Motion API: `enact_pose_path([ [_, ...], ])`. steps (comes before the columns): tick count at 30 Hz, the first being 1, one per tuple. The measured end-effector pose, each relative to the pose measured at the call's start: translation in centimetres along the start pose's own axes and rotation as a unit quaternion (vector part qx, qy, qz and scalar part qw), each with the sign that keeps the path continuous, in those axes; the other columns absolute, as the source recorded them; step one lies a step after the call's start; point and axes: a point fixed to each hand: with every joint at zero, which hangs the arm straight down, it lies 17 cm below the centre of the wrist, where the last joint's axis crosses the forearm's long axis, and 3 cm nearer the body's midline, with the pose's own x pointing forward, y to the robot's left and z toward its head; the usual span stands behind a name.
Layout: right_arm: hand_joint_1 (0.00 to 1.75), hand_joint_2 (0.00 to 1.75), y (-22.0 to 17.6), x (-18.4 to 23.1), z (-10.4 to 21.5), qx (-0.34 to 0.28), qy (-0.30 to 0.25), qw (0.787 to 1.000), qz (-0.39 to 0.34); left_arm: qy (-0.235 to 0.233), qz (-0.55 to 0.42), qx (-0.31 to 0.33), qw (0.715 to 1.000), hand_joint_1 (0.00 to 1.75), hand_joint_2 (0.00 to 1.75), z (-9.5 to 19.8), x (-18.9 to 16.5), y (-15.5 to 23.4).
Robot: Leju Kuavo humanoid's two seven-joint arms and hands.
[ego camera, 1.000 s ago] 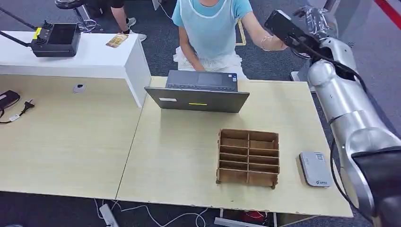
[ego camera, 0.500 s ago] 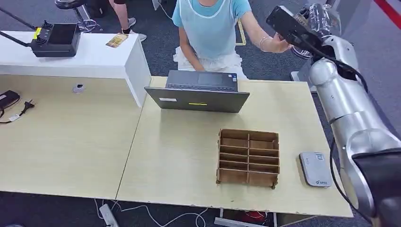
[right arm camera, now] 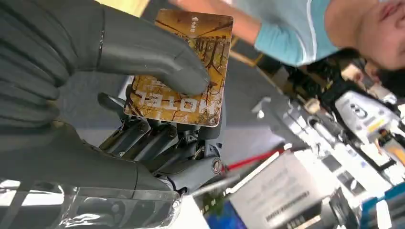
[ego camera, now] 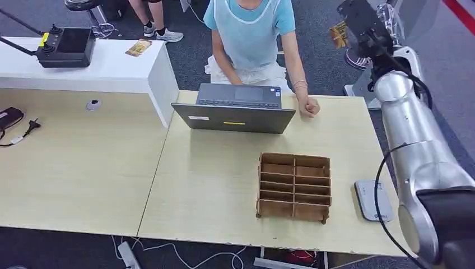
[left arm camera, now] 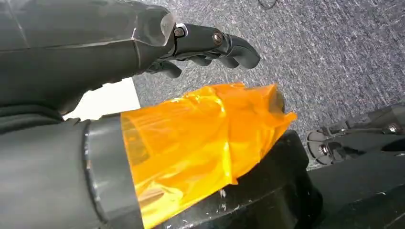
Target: Pass the card to the sensor for recognition and then transmit it.
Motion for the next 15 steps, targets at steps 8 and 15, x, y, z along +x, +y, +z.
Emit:
enact_pose_path([
  [8,1.75,1.75,1.9,-2.3,0.6,0.115,0.024,0.986,-0.118,0.006,0.007,0.001,1.000,0.00,0.00,0.0,-0.5,-0.1],
  [15,1.75,1.75,0.5,-5.5,2.0,0.158,0.014,0.971,-0.180,0.006,0.009,-0.001,1.000,0.00,0.00,0.1,-0.7,-0.3],
])
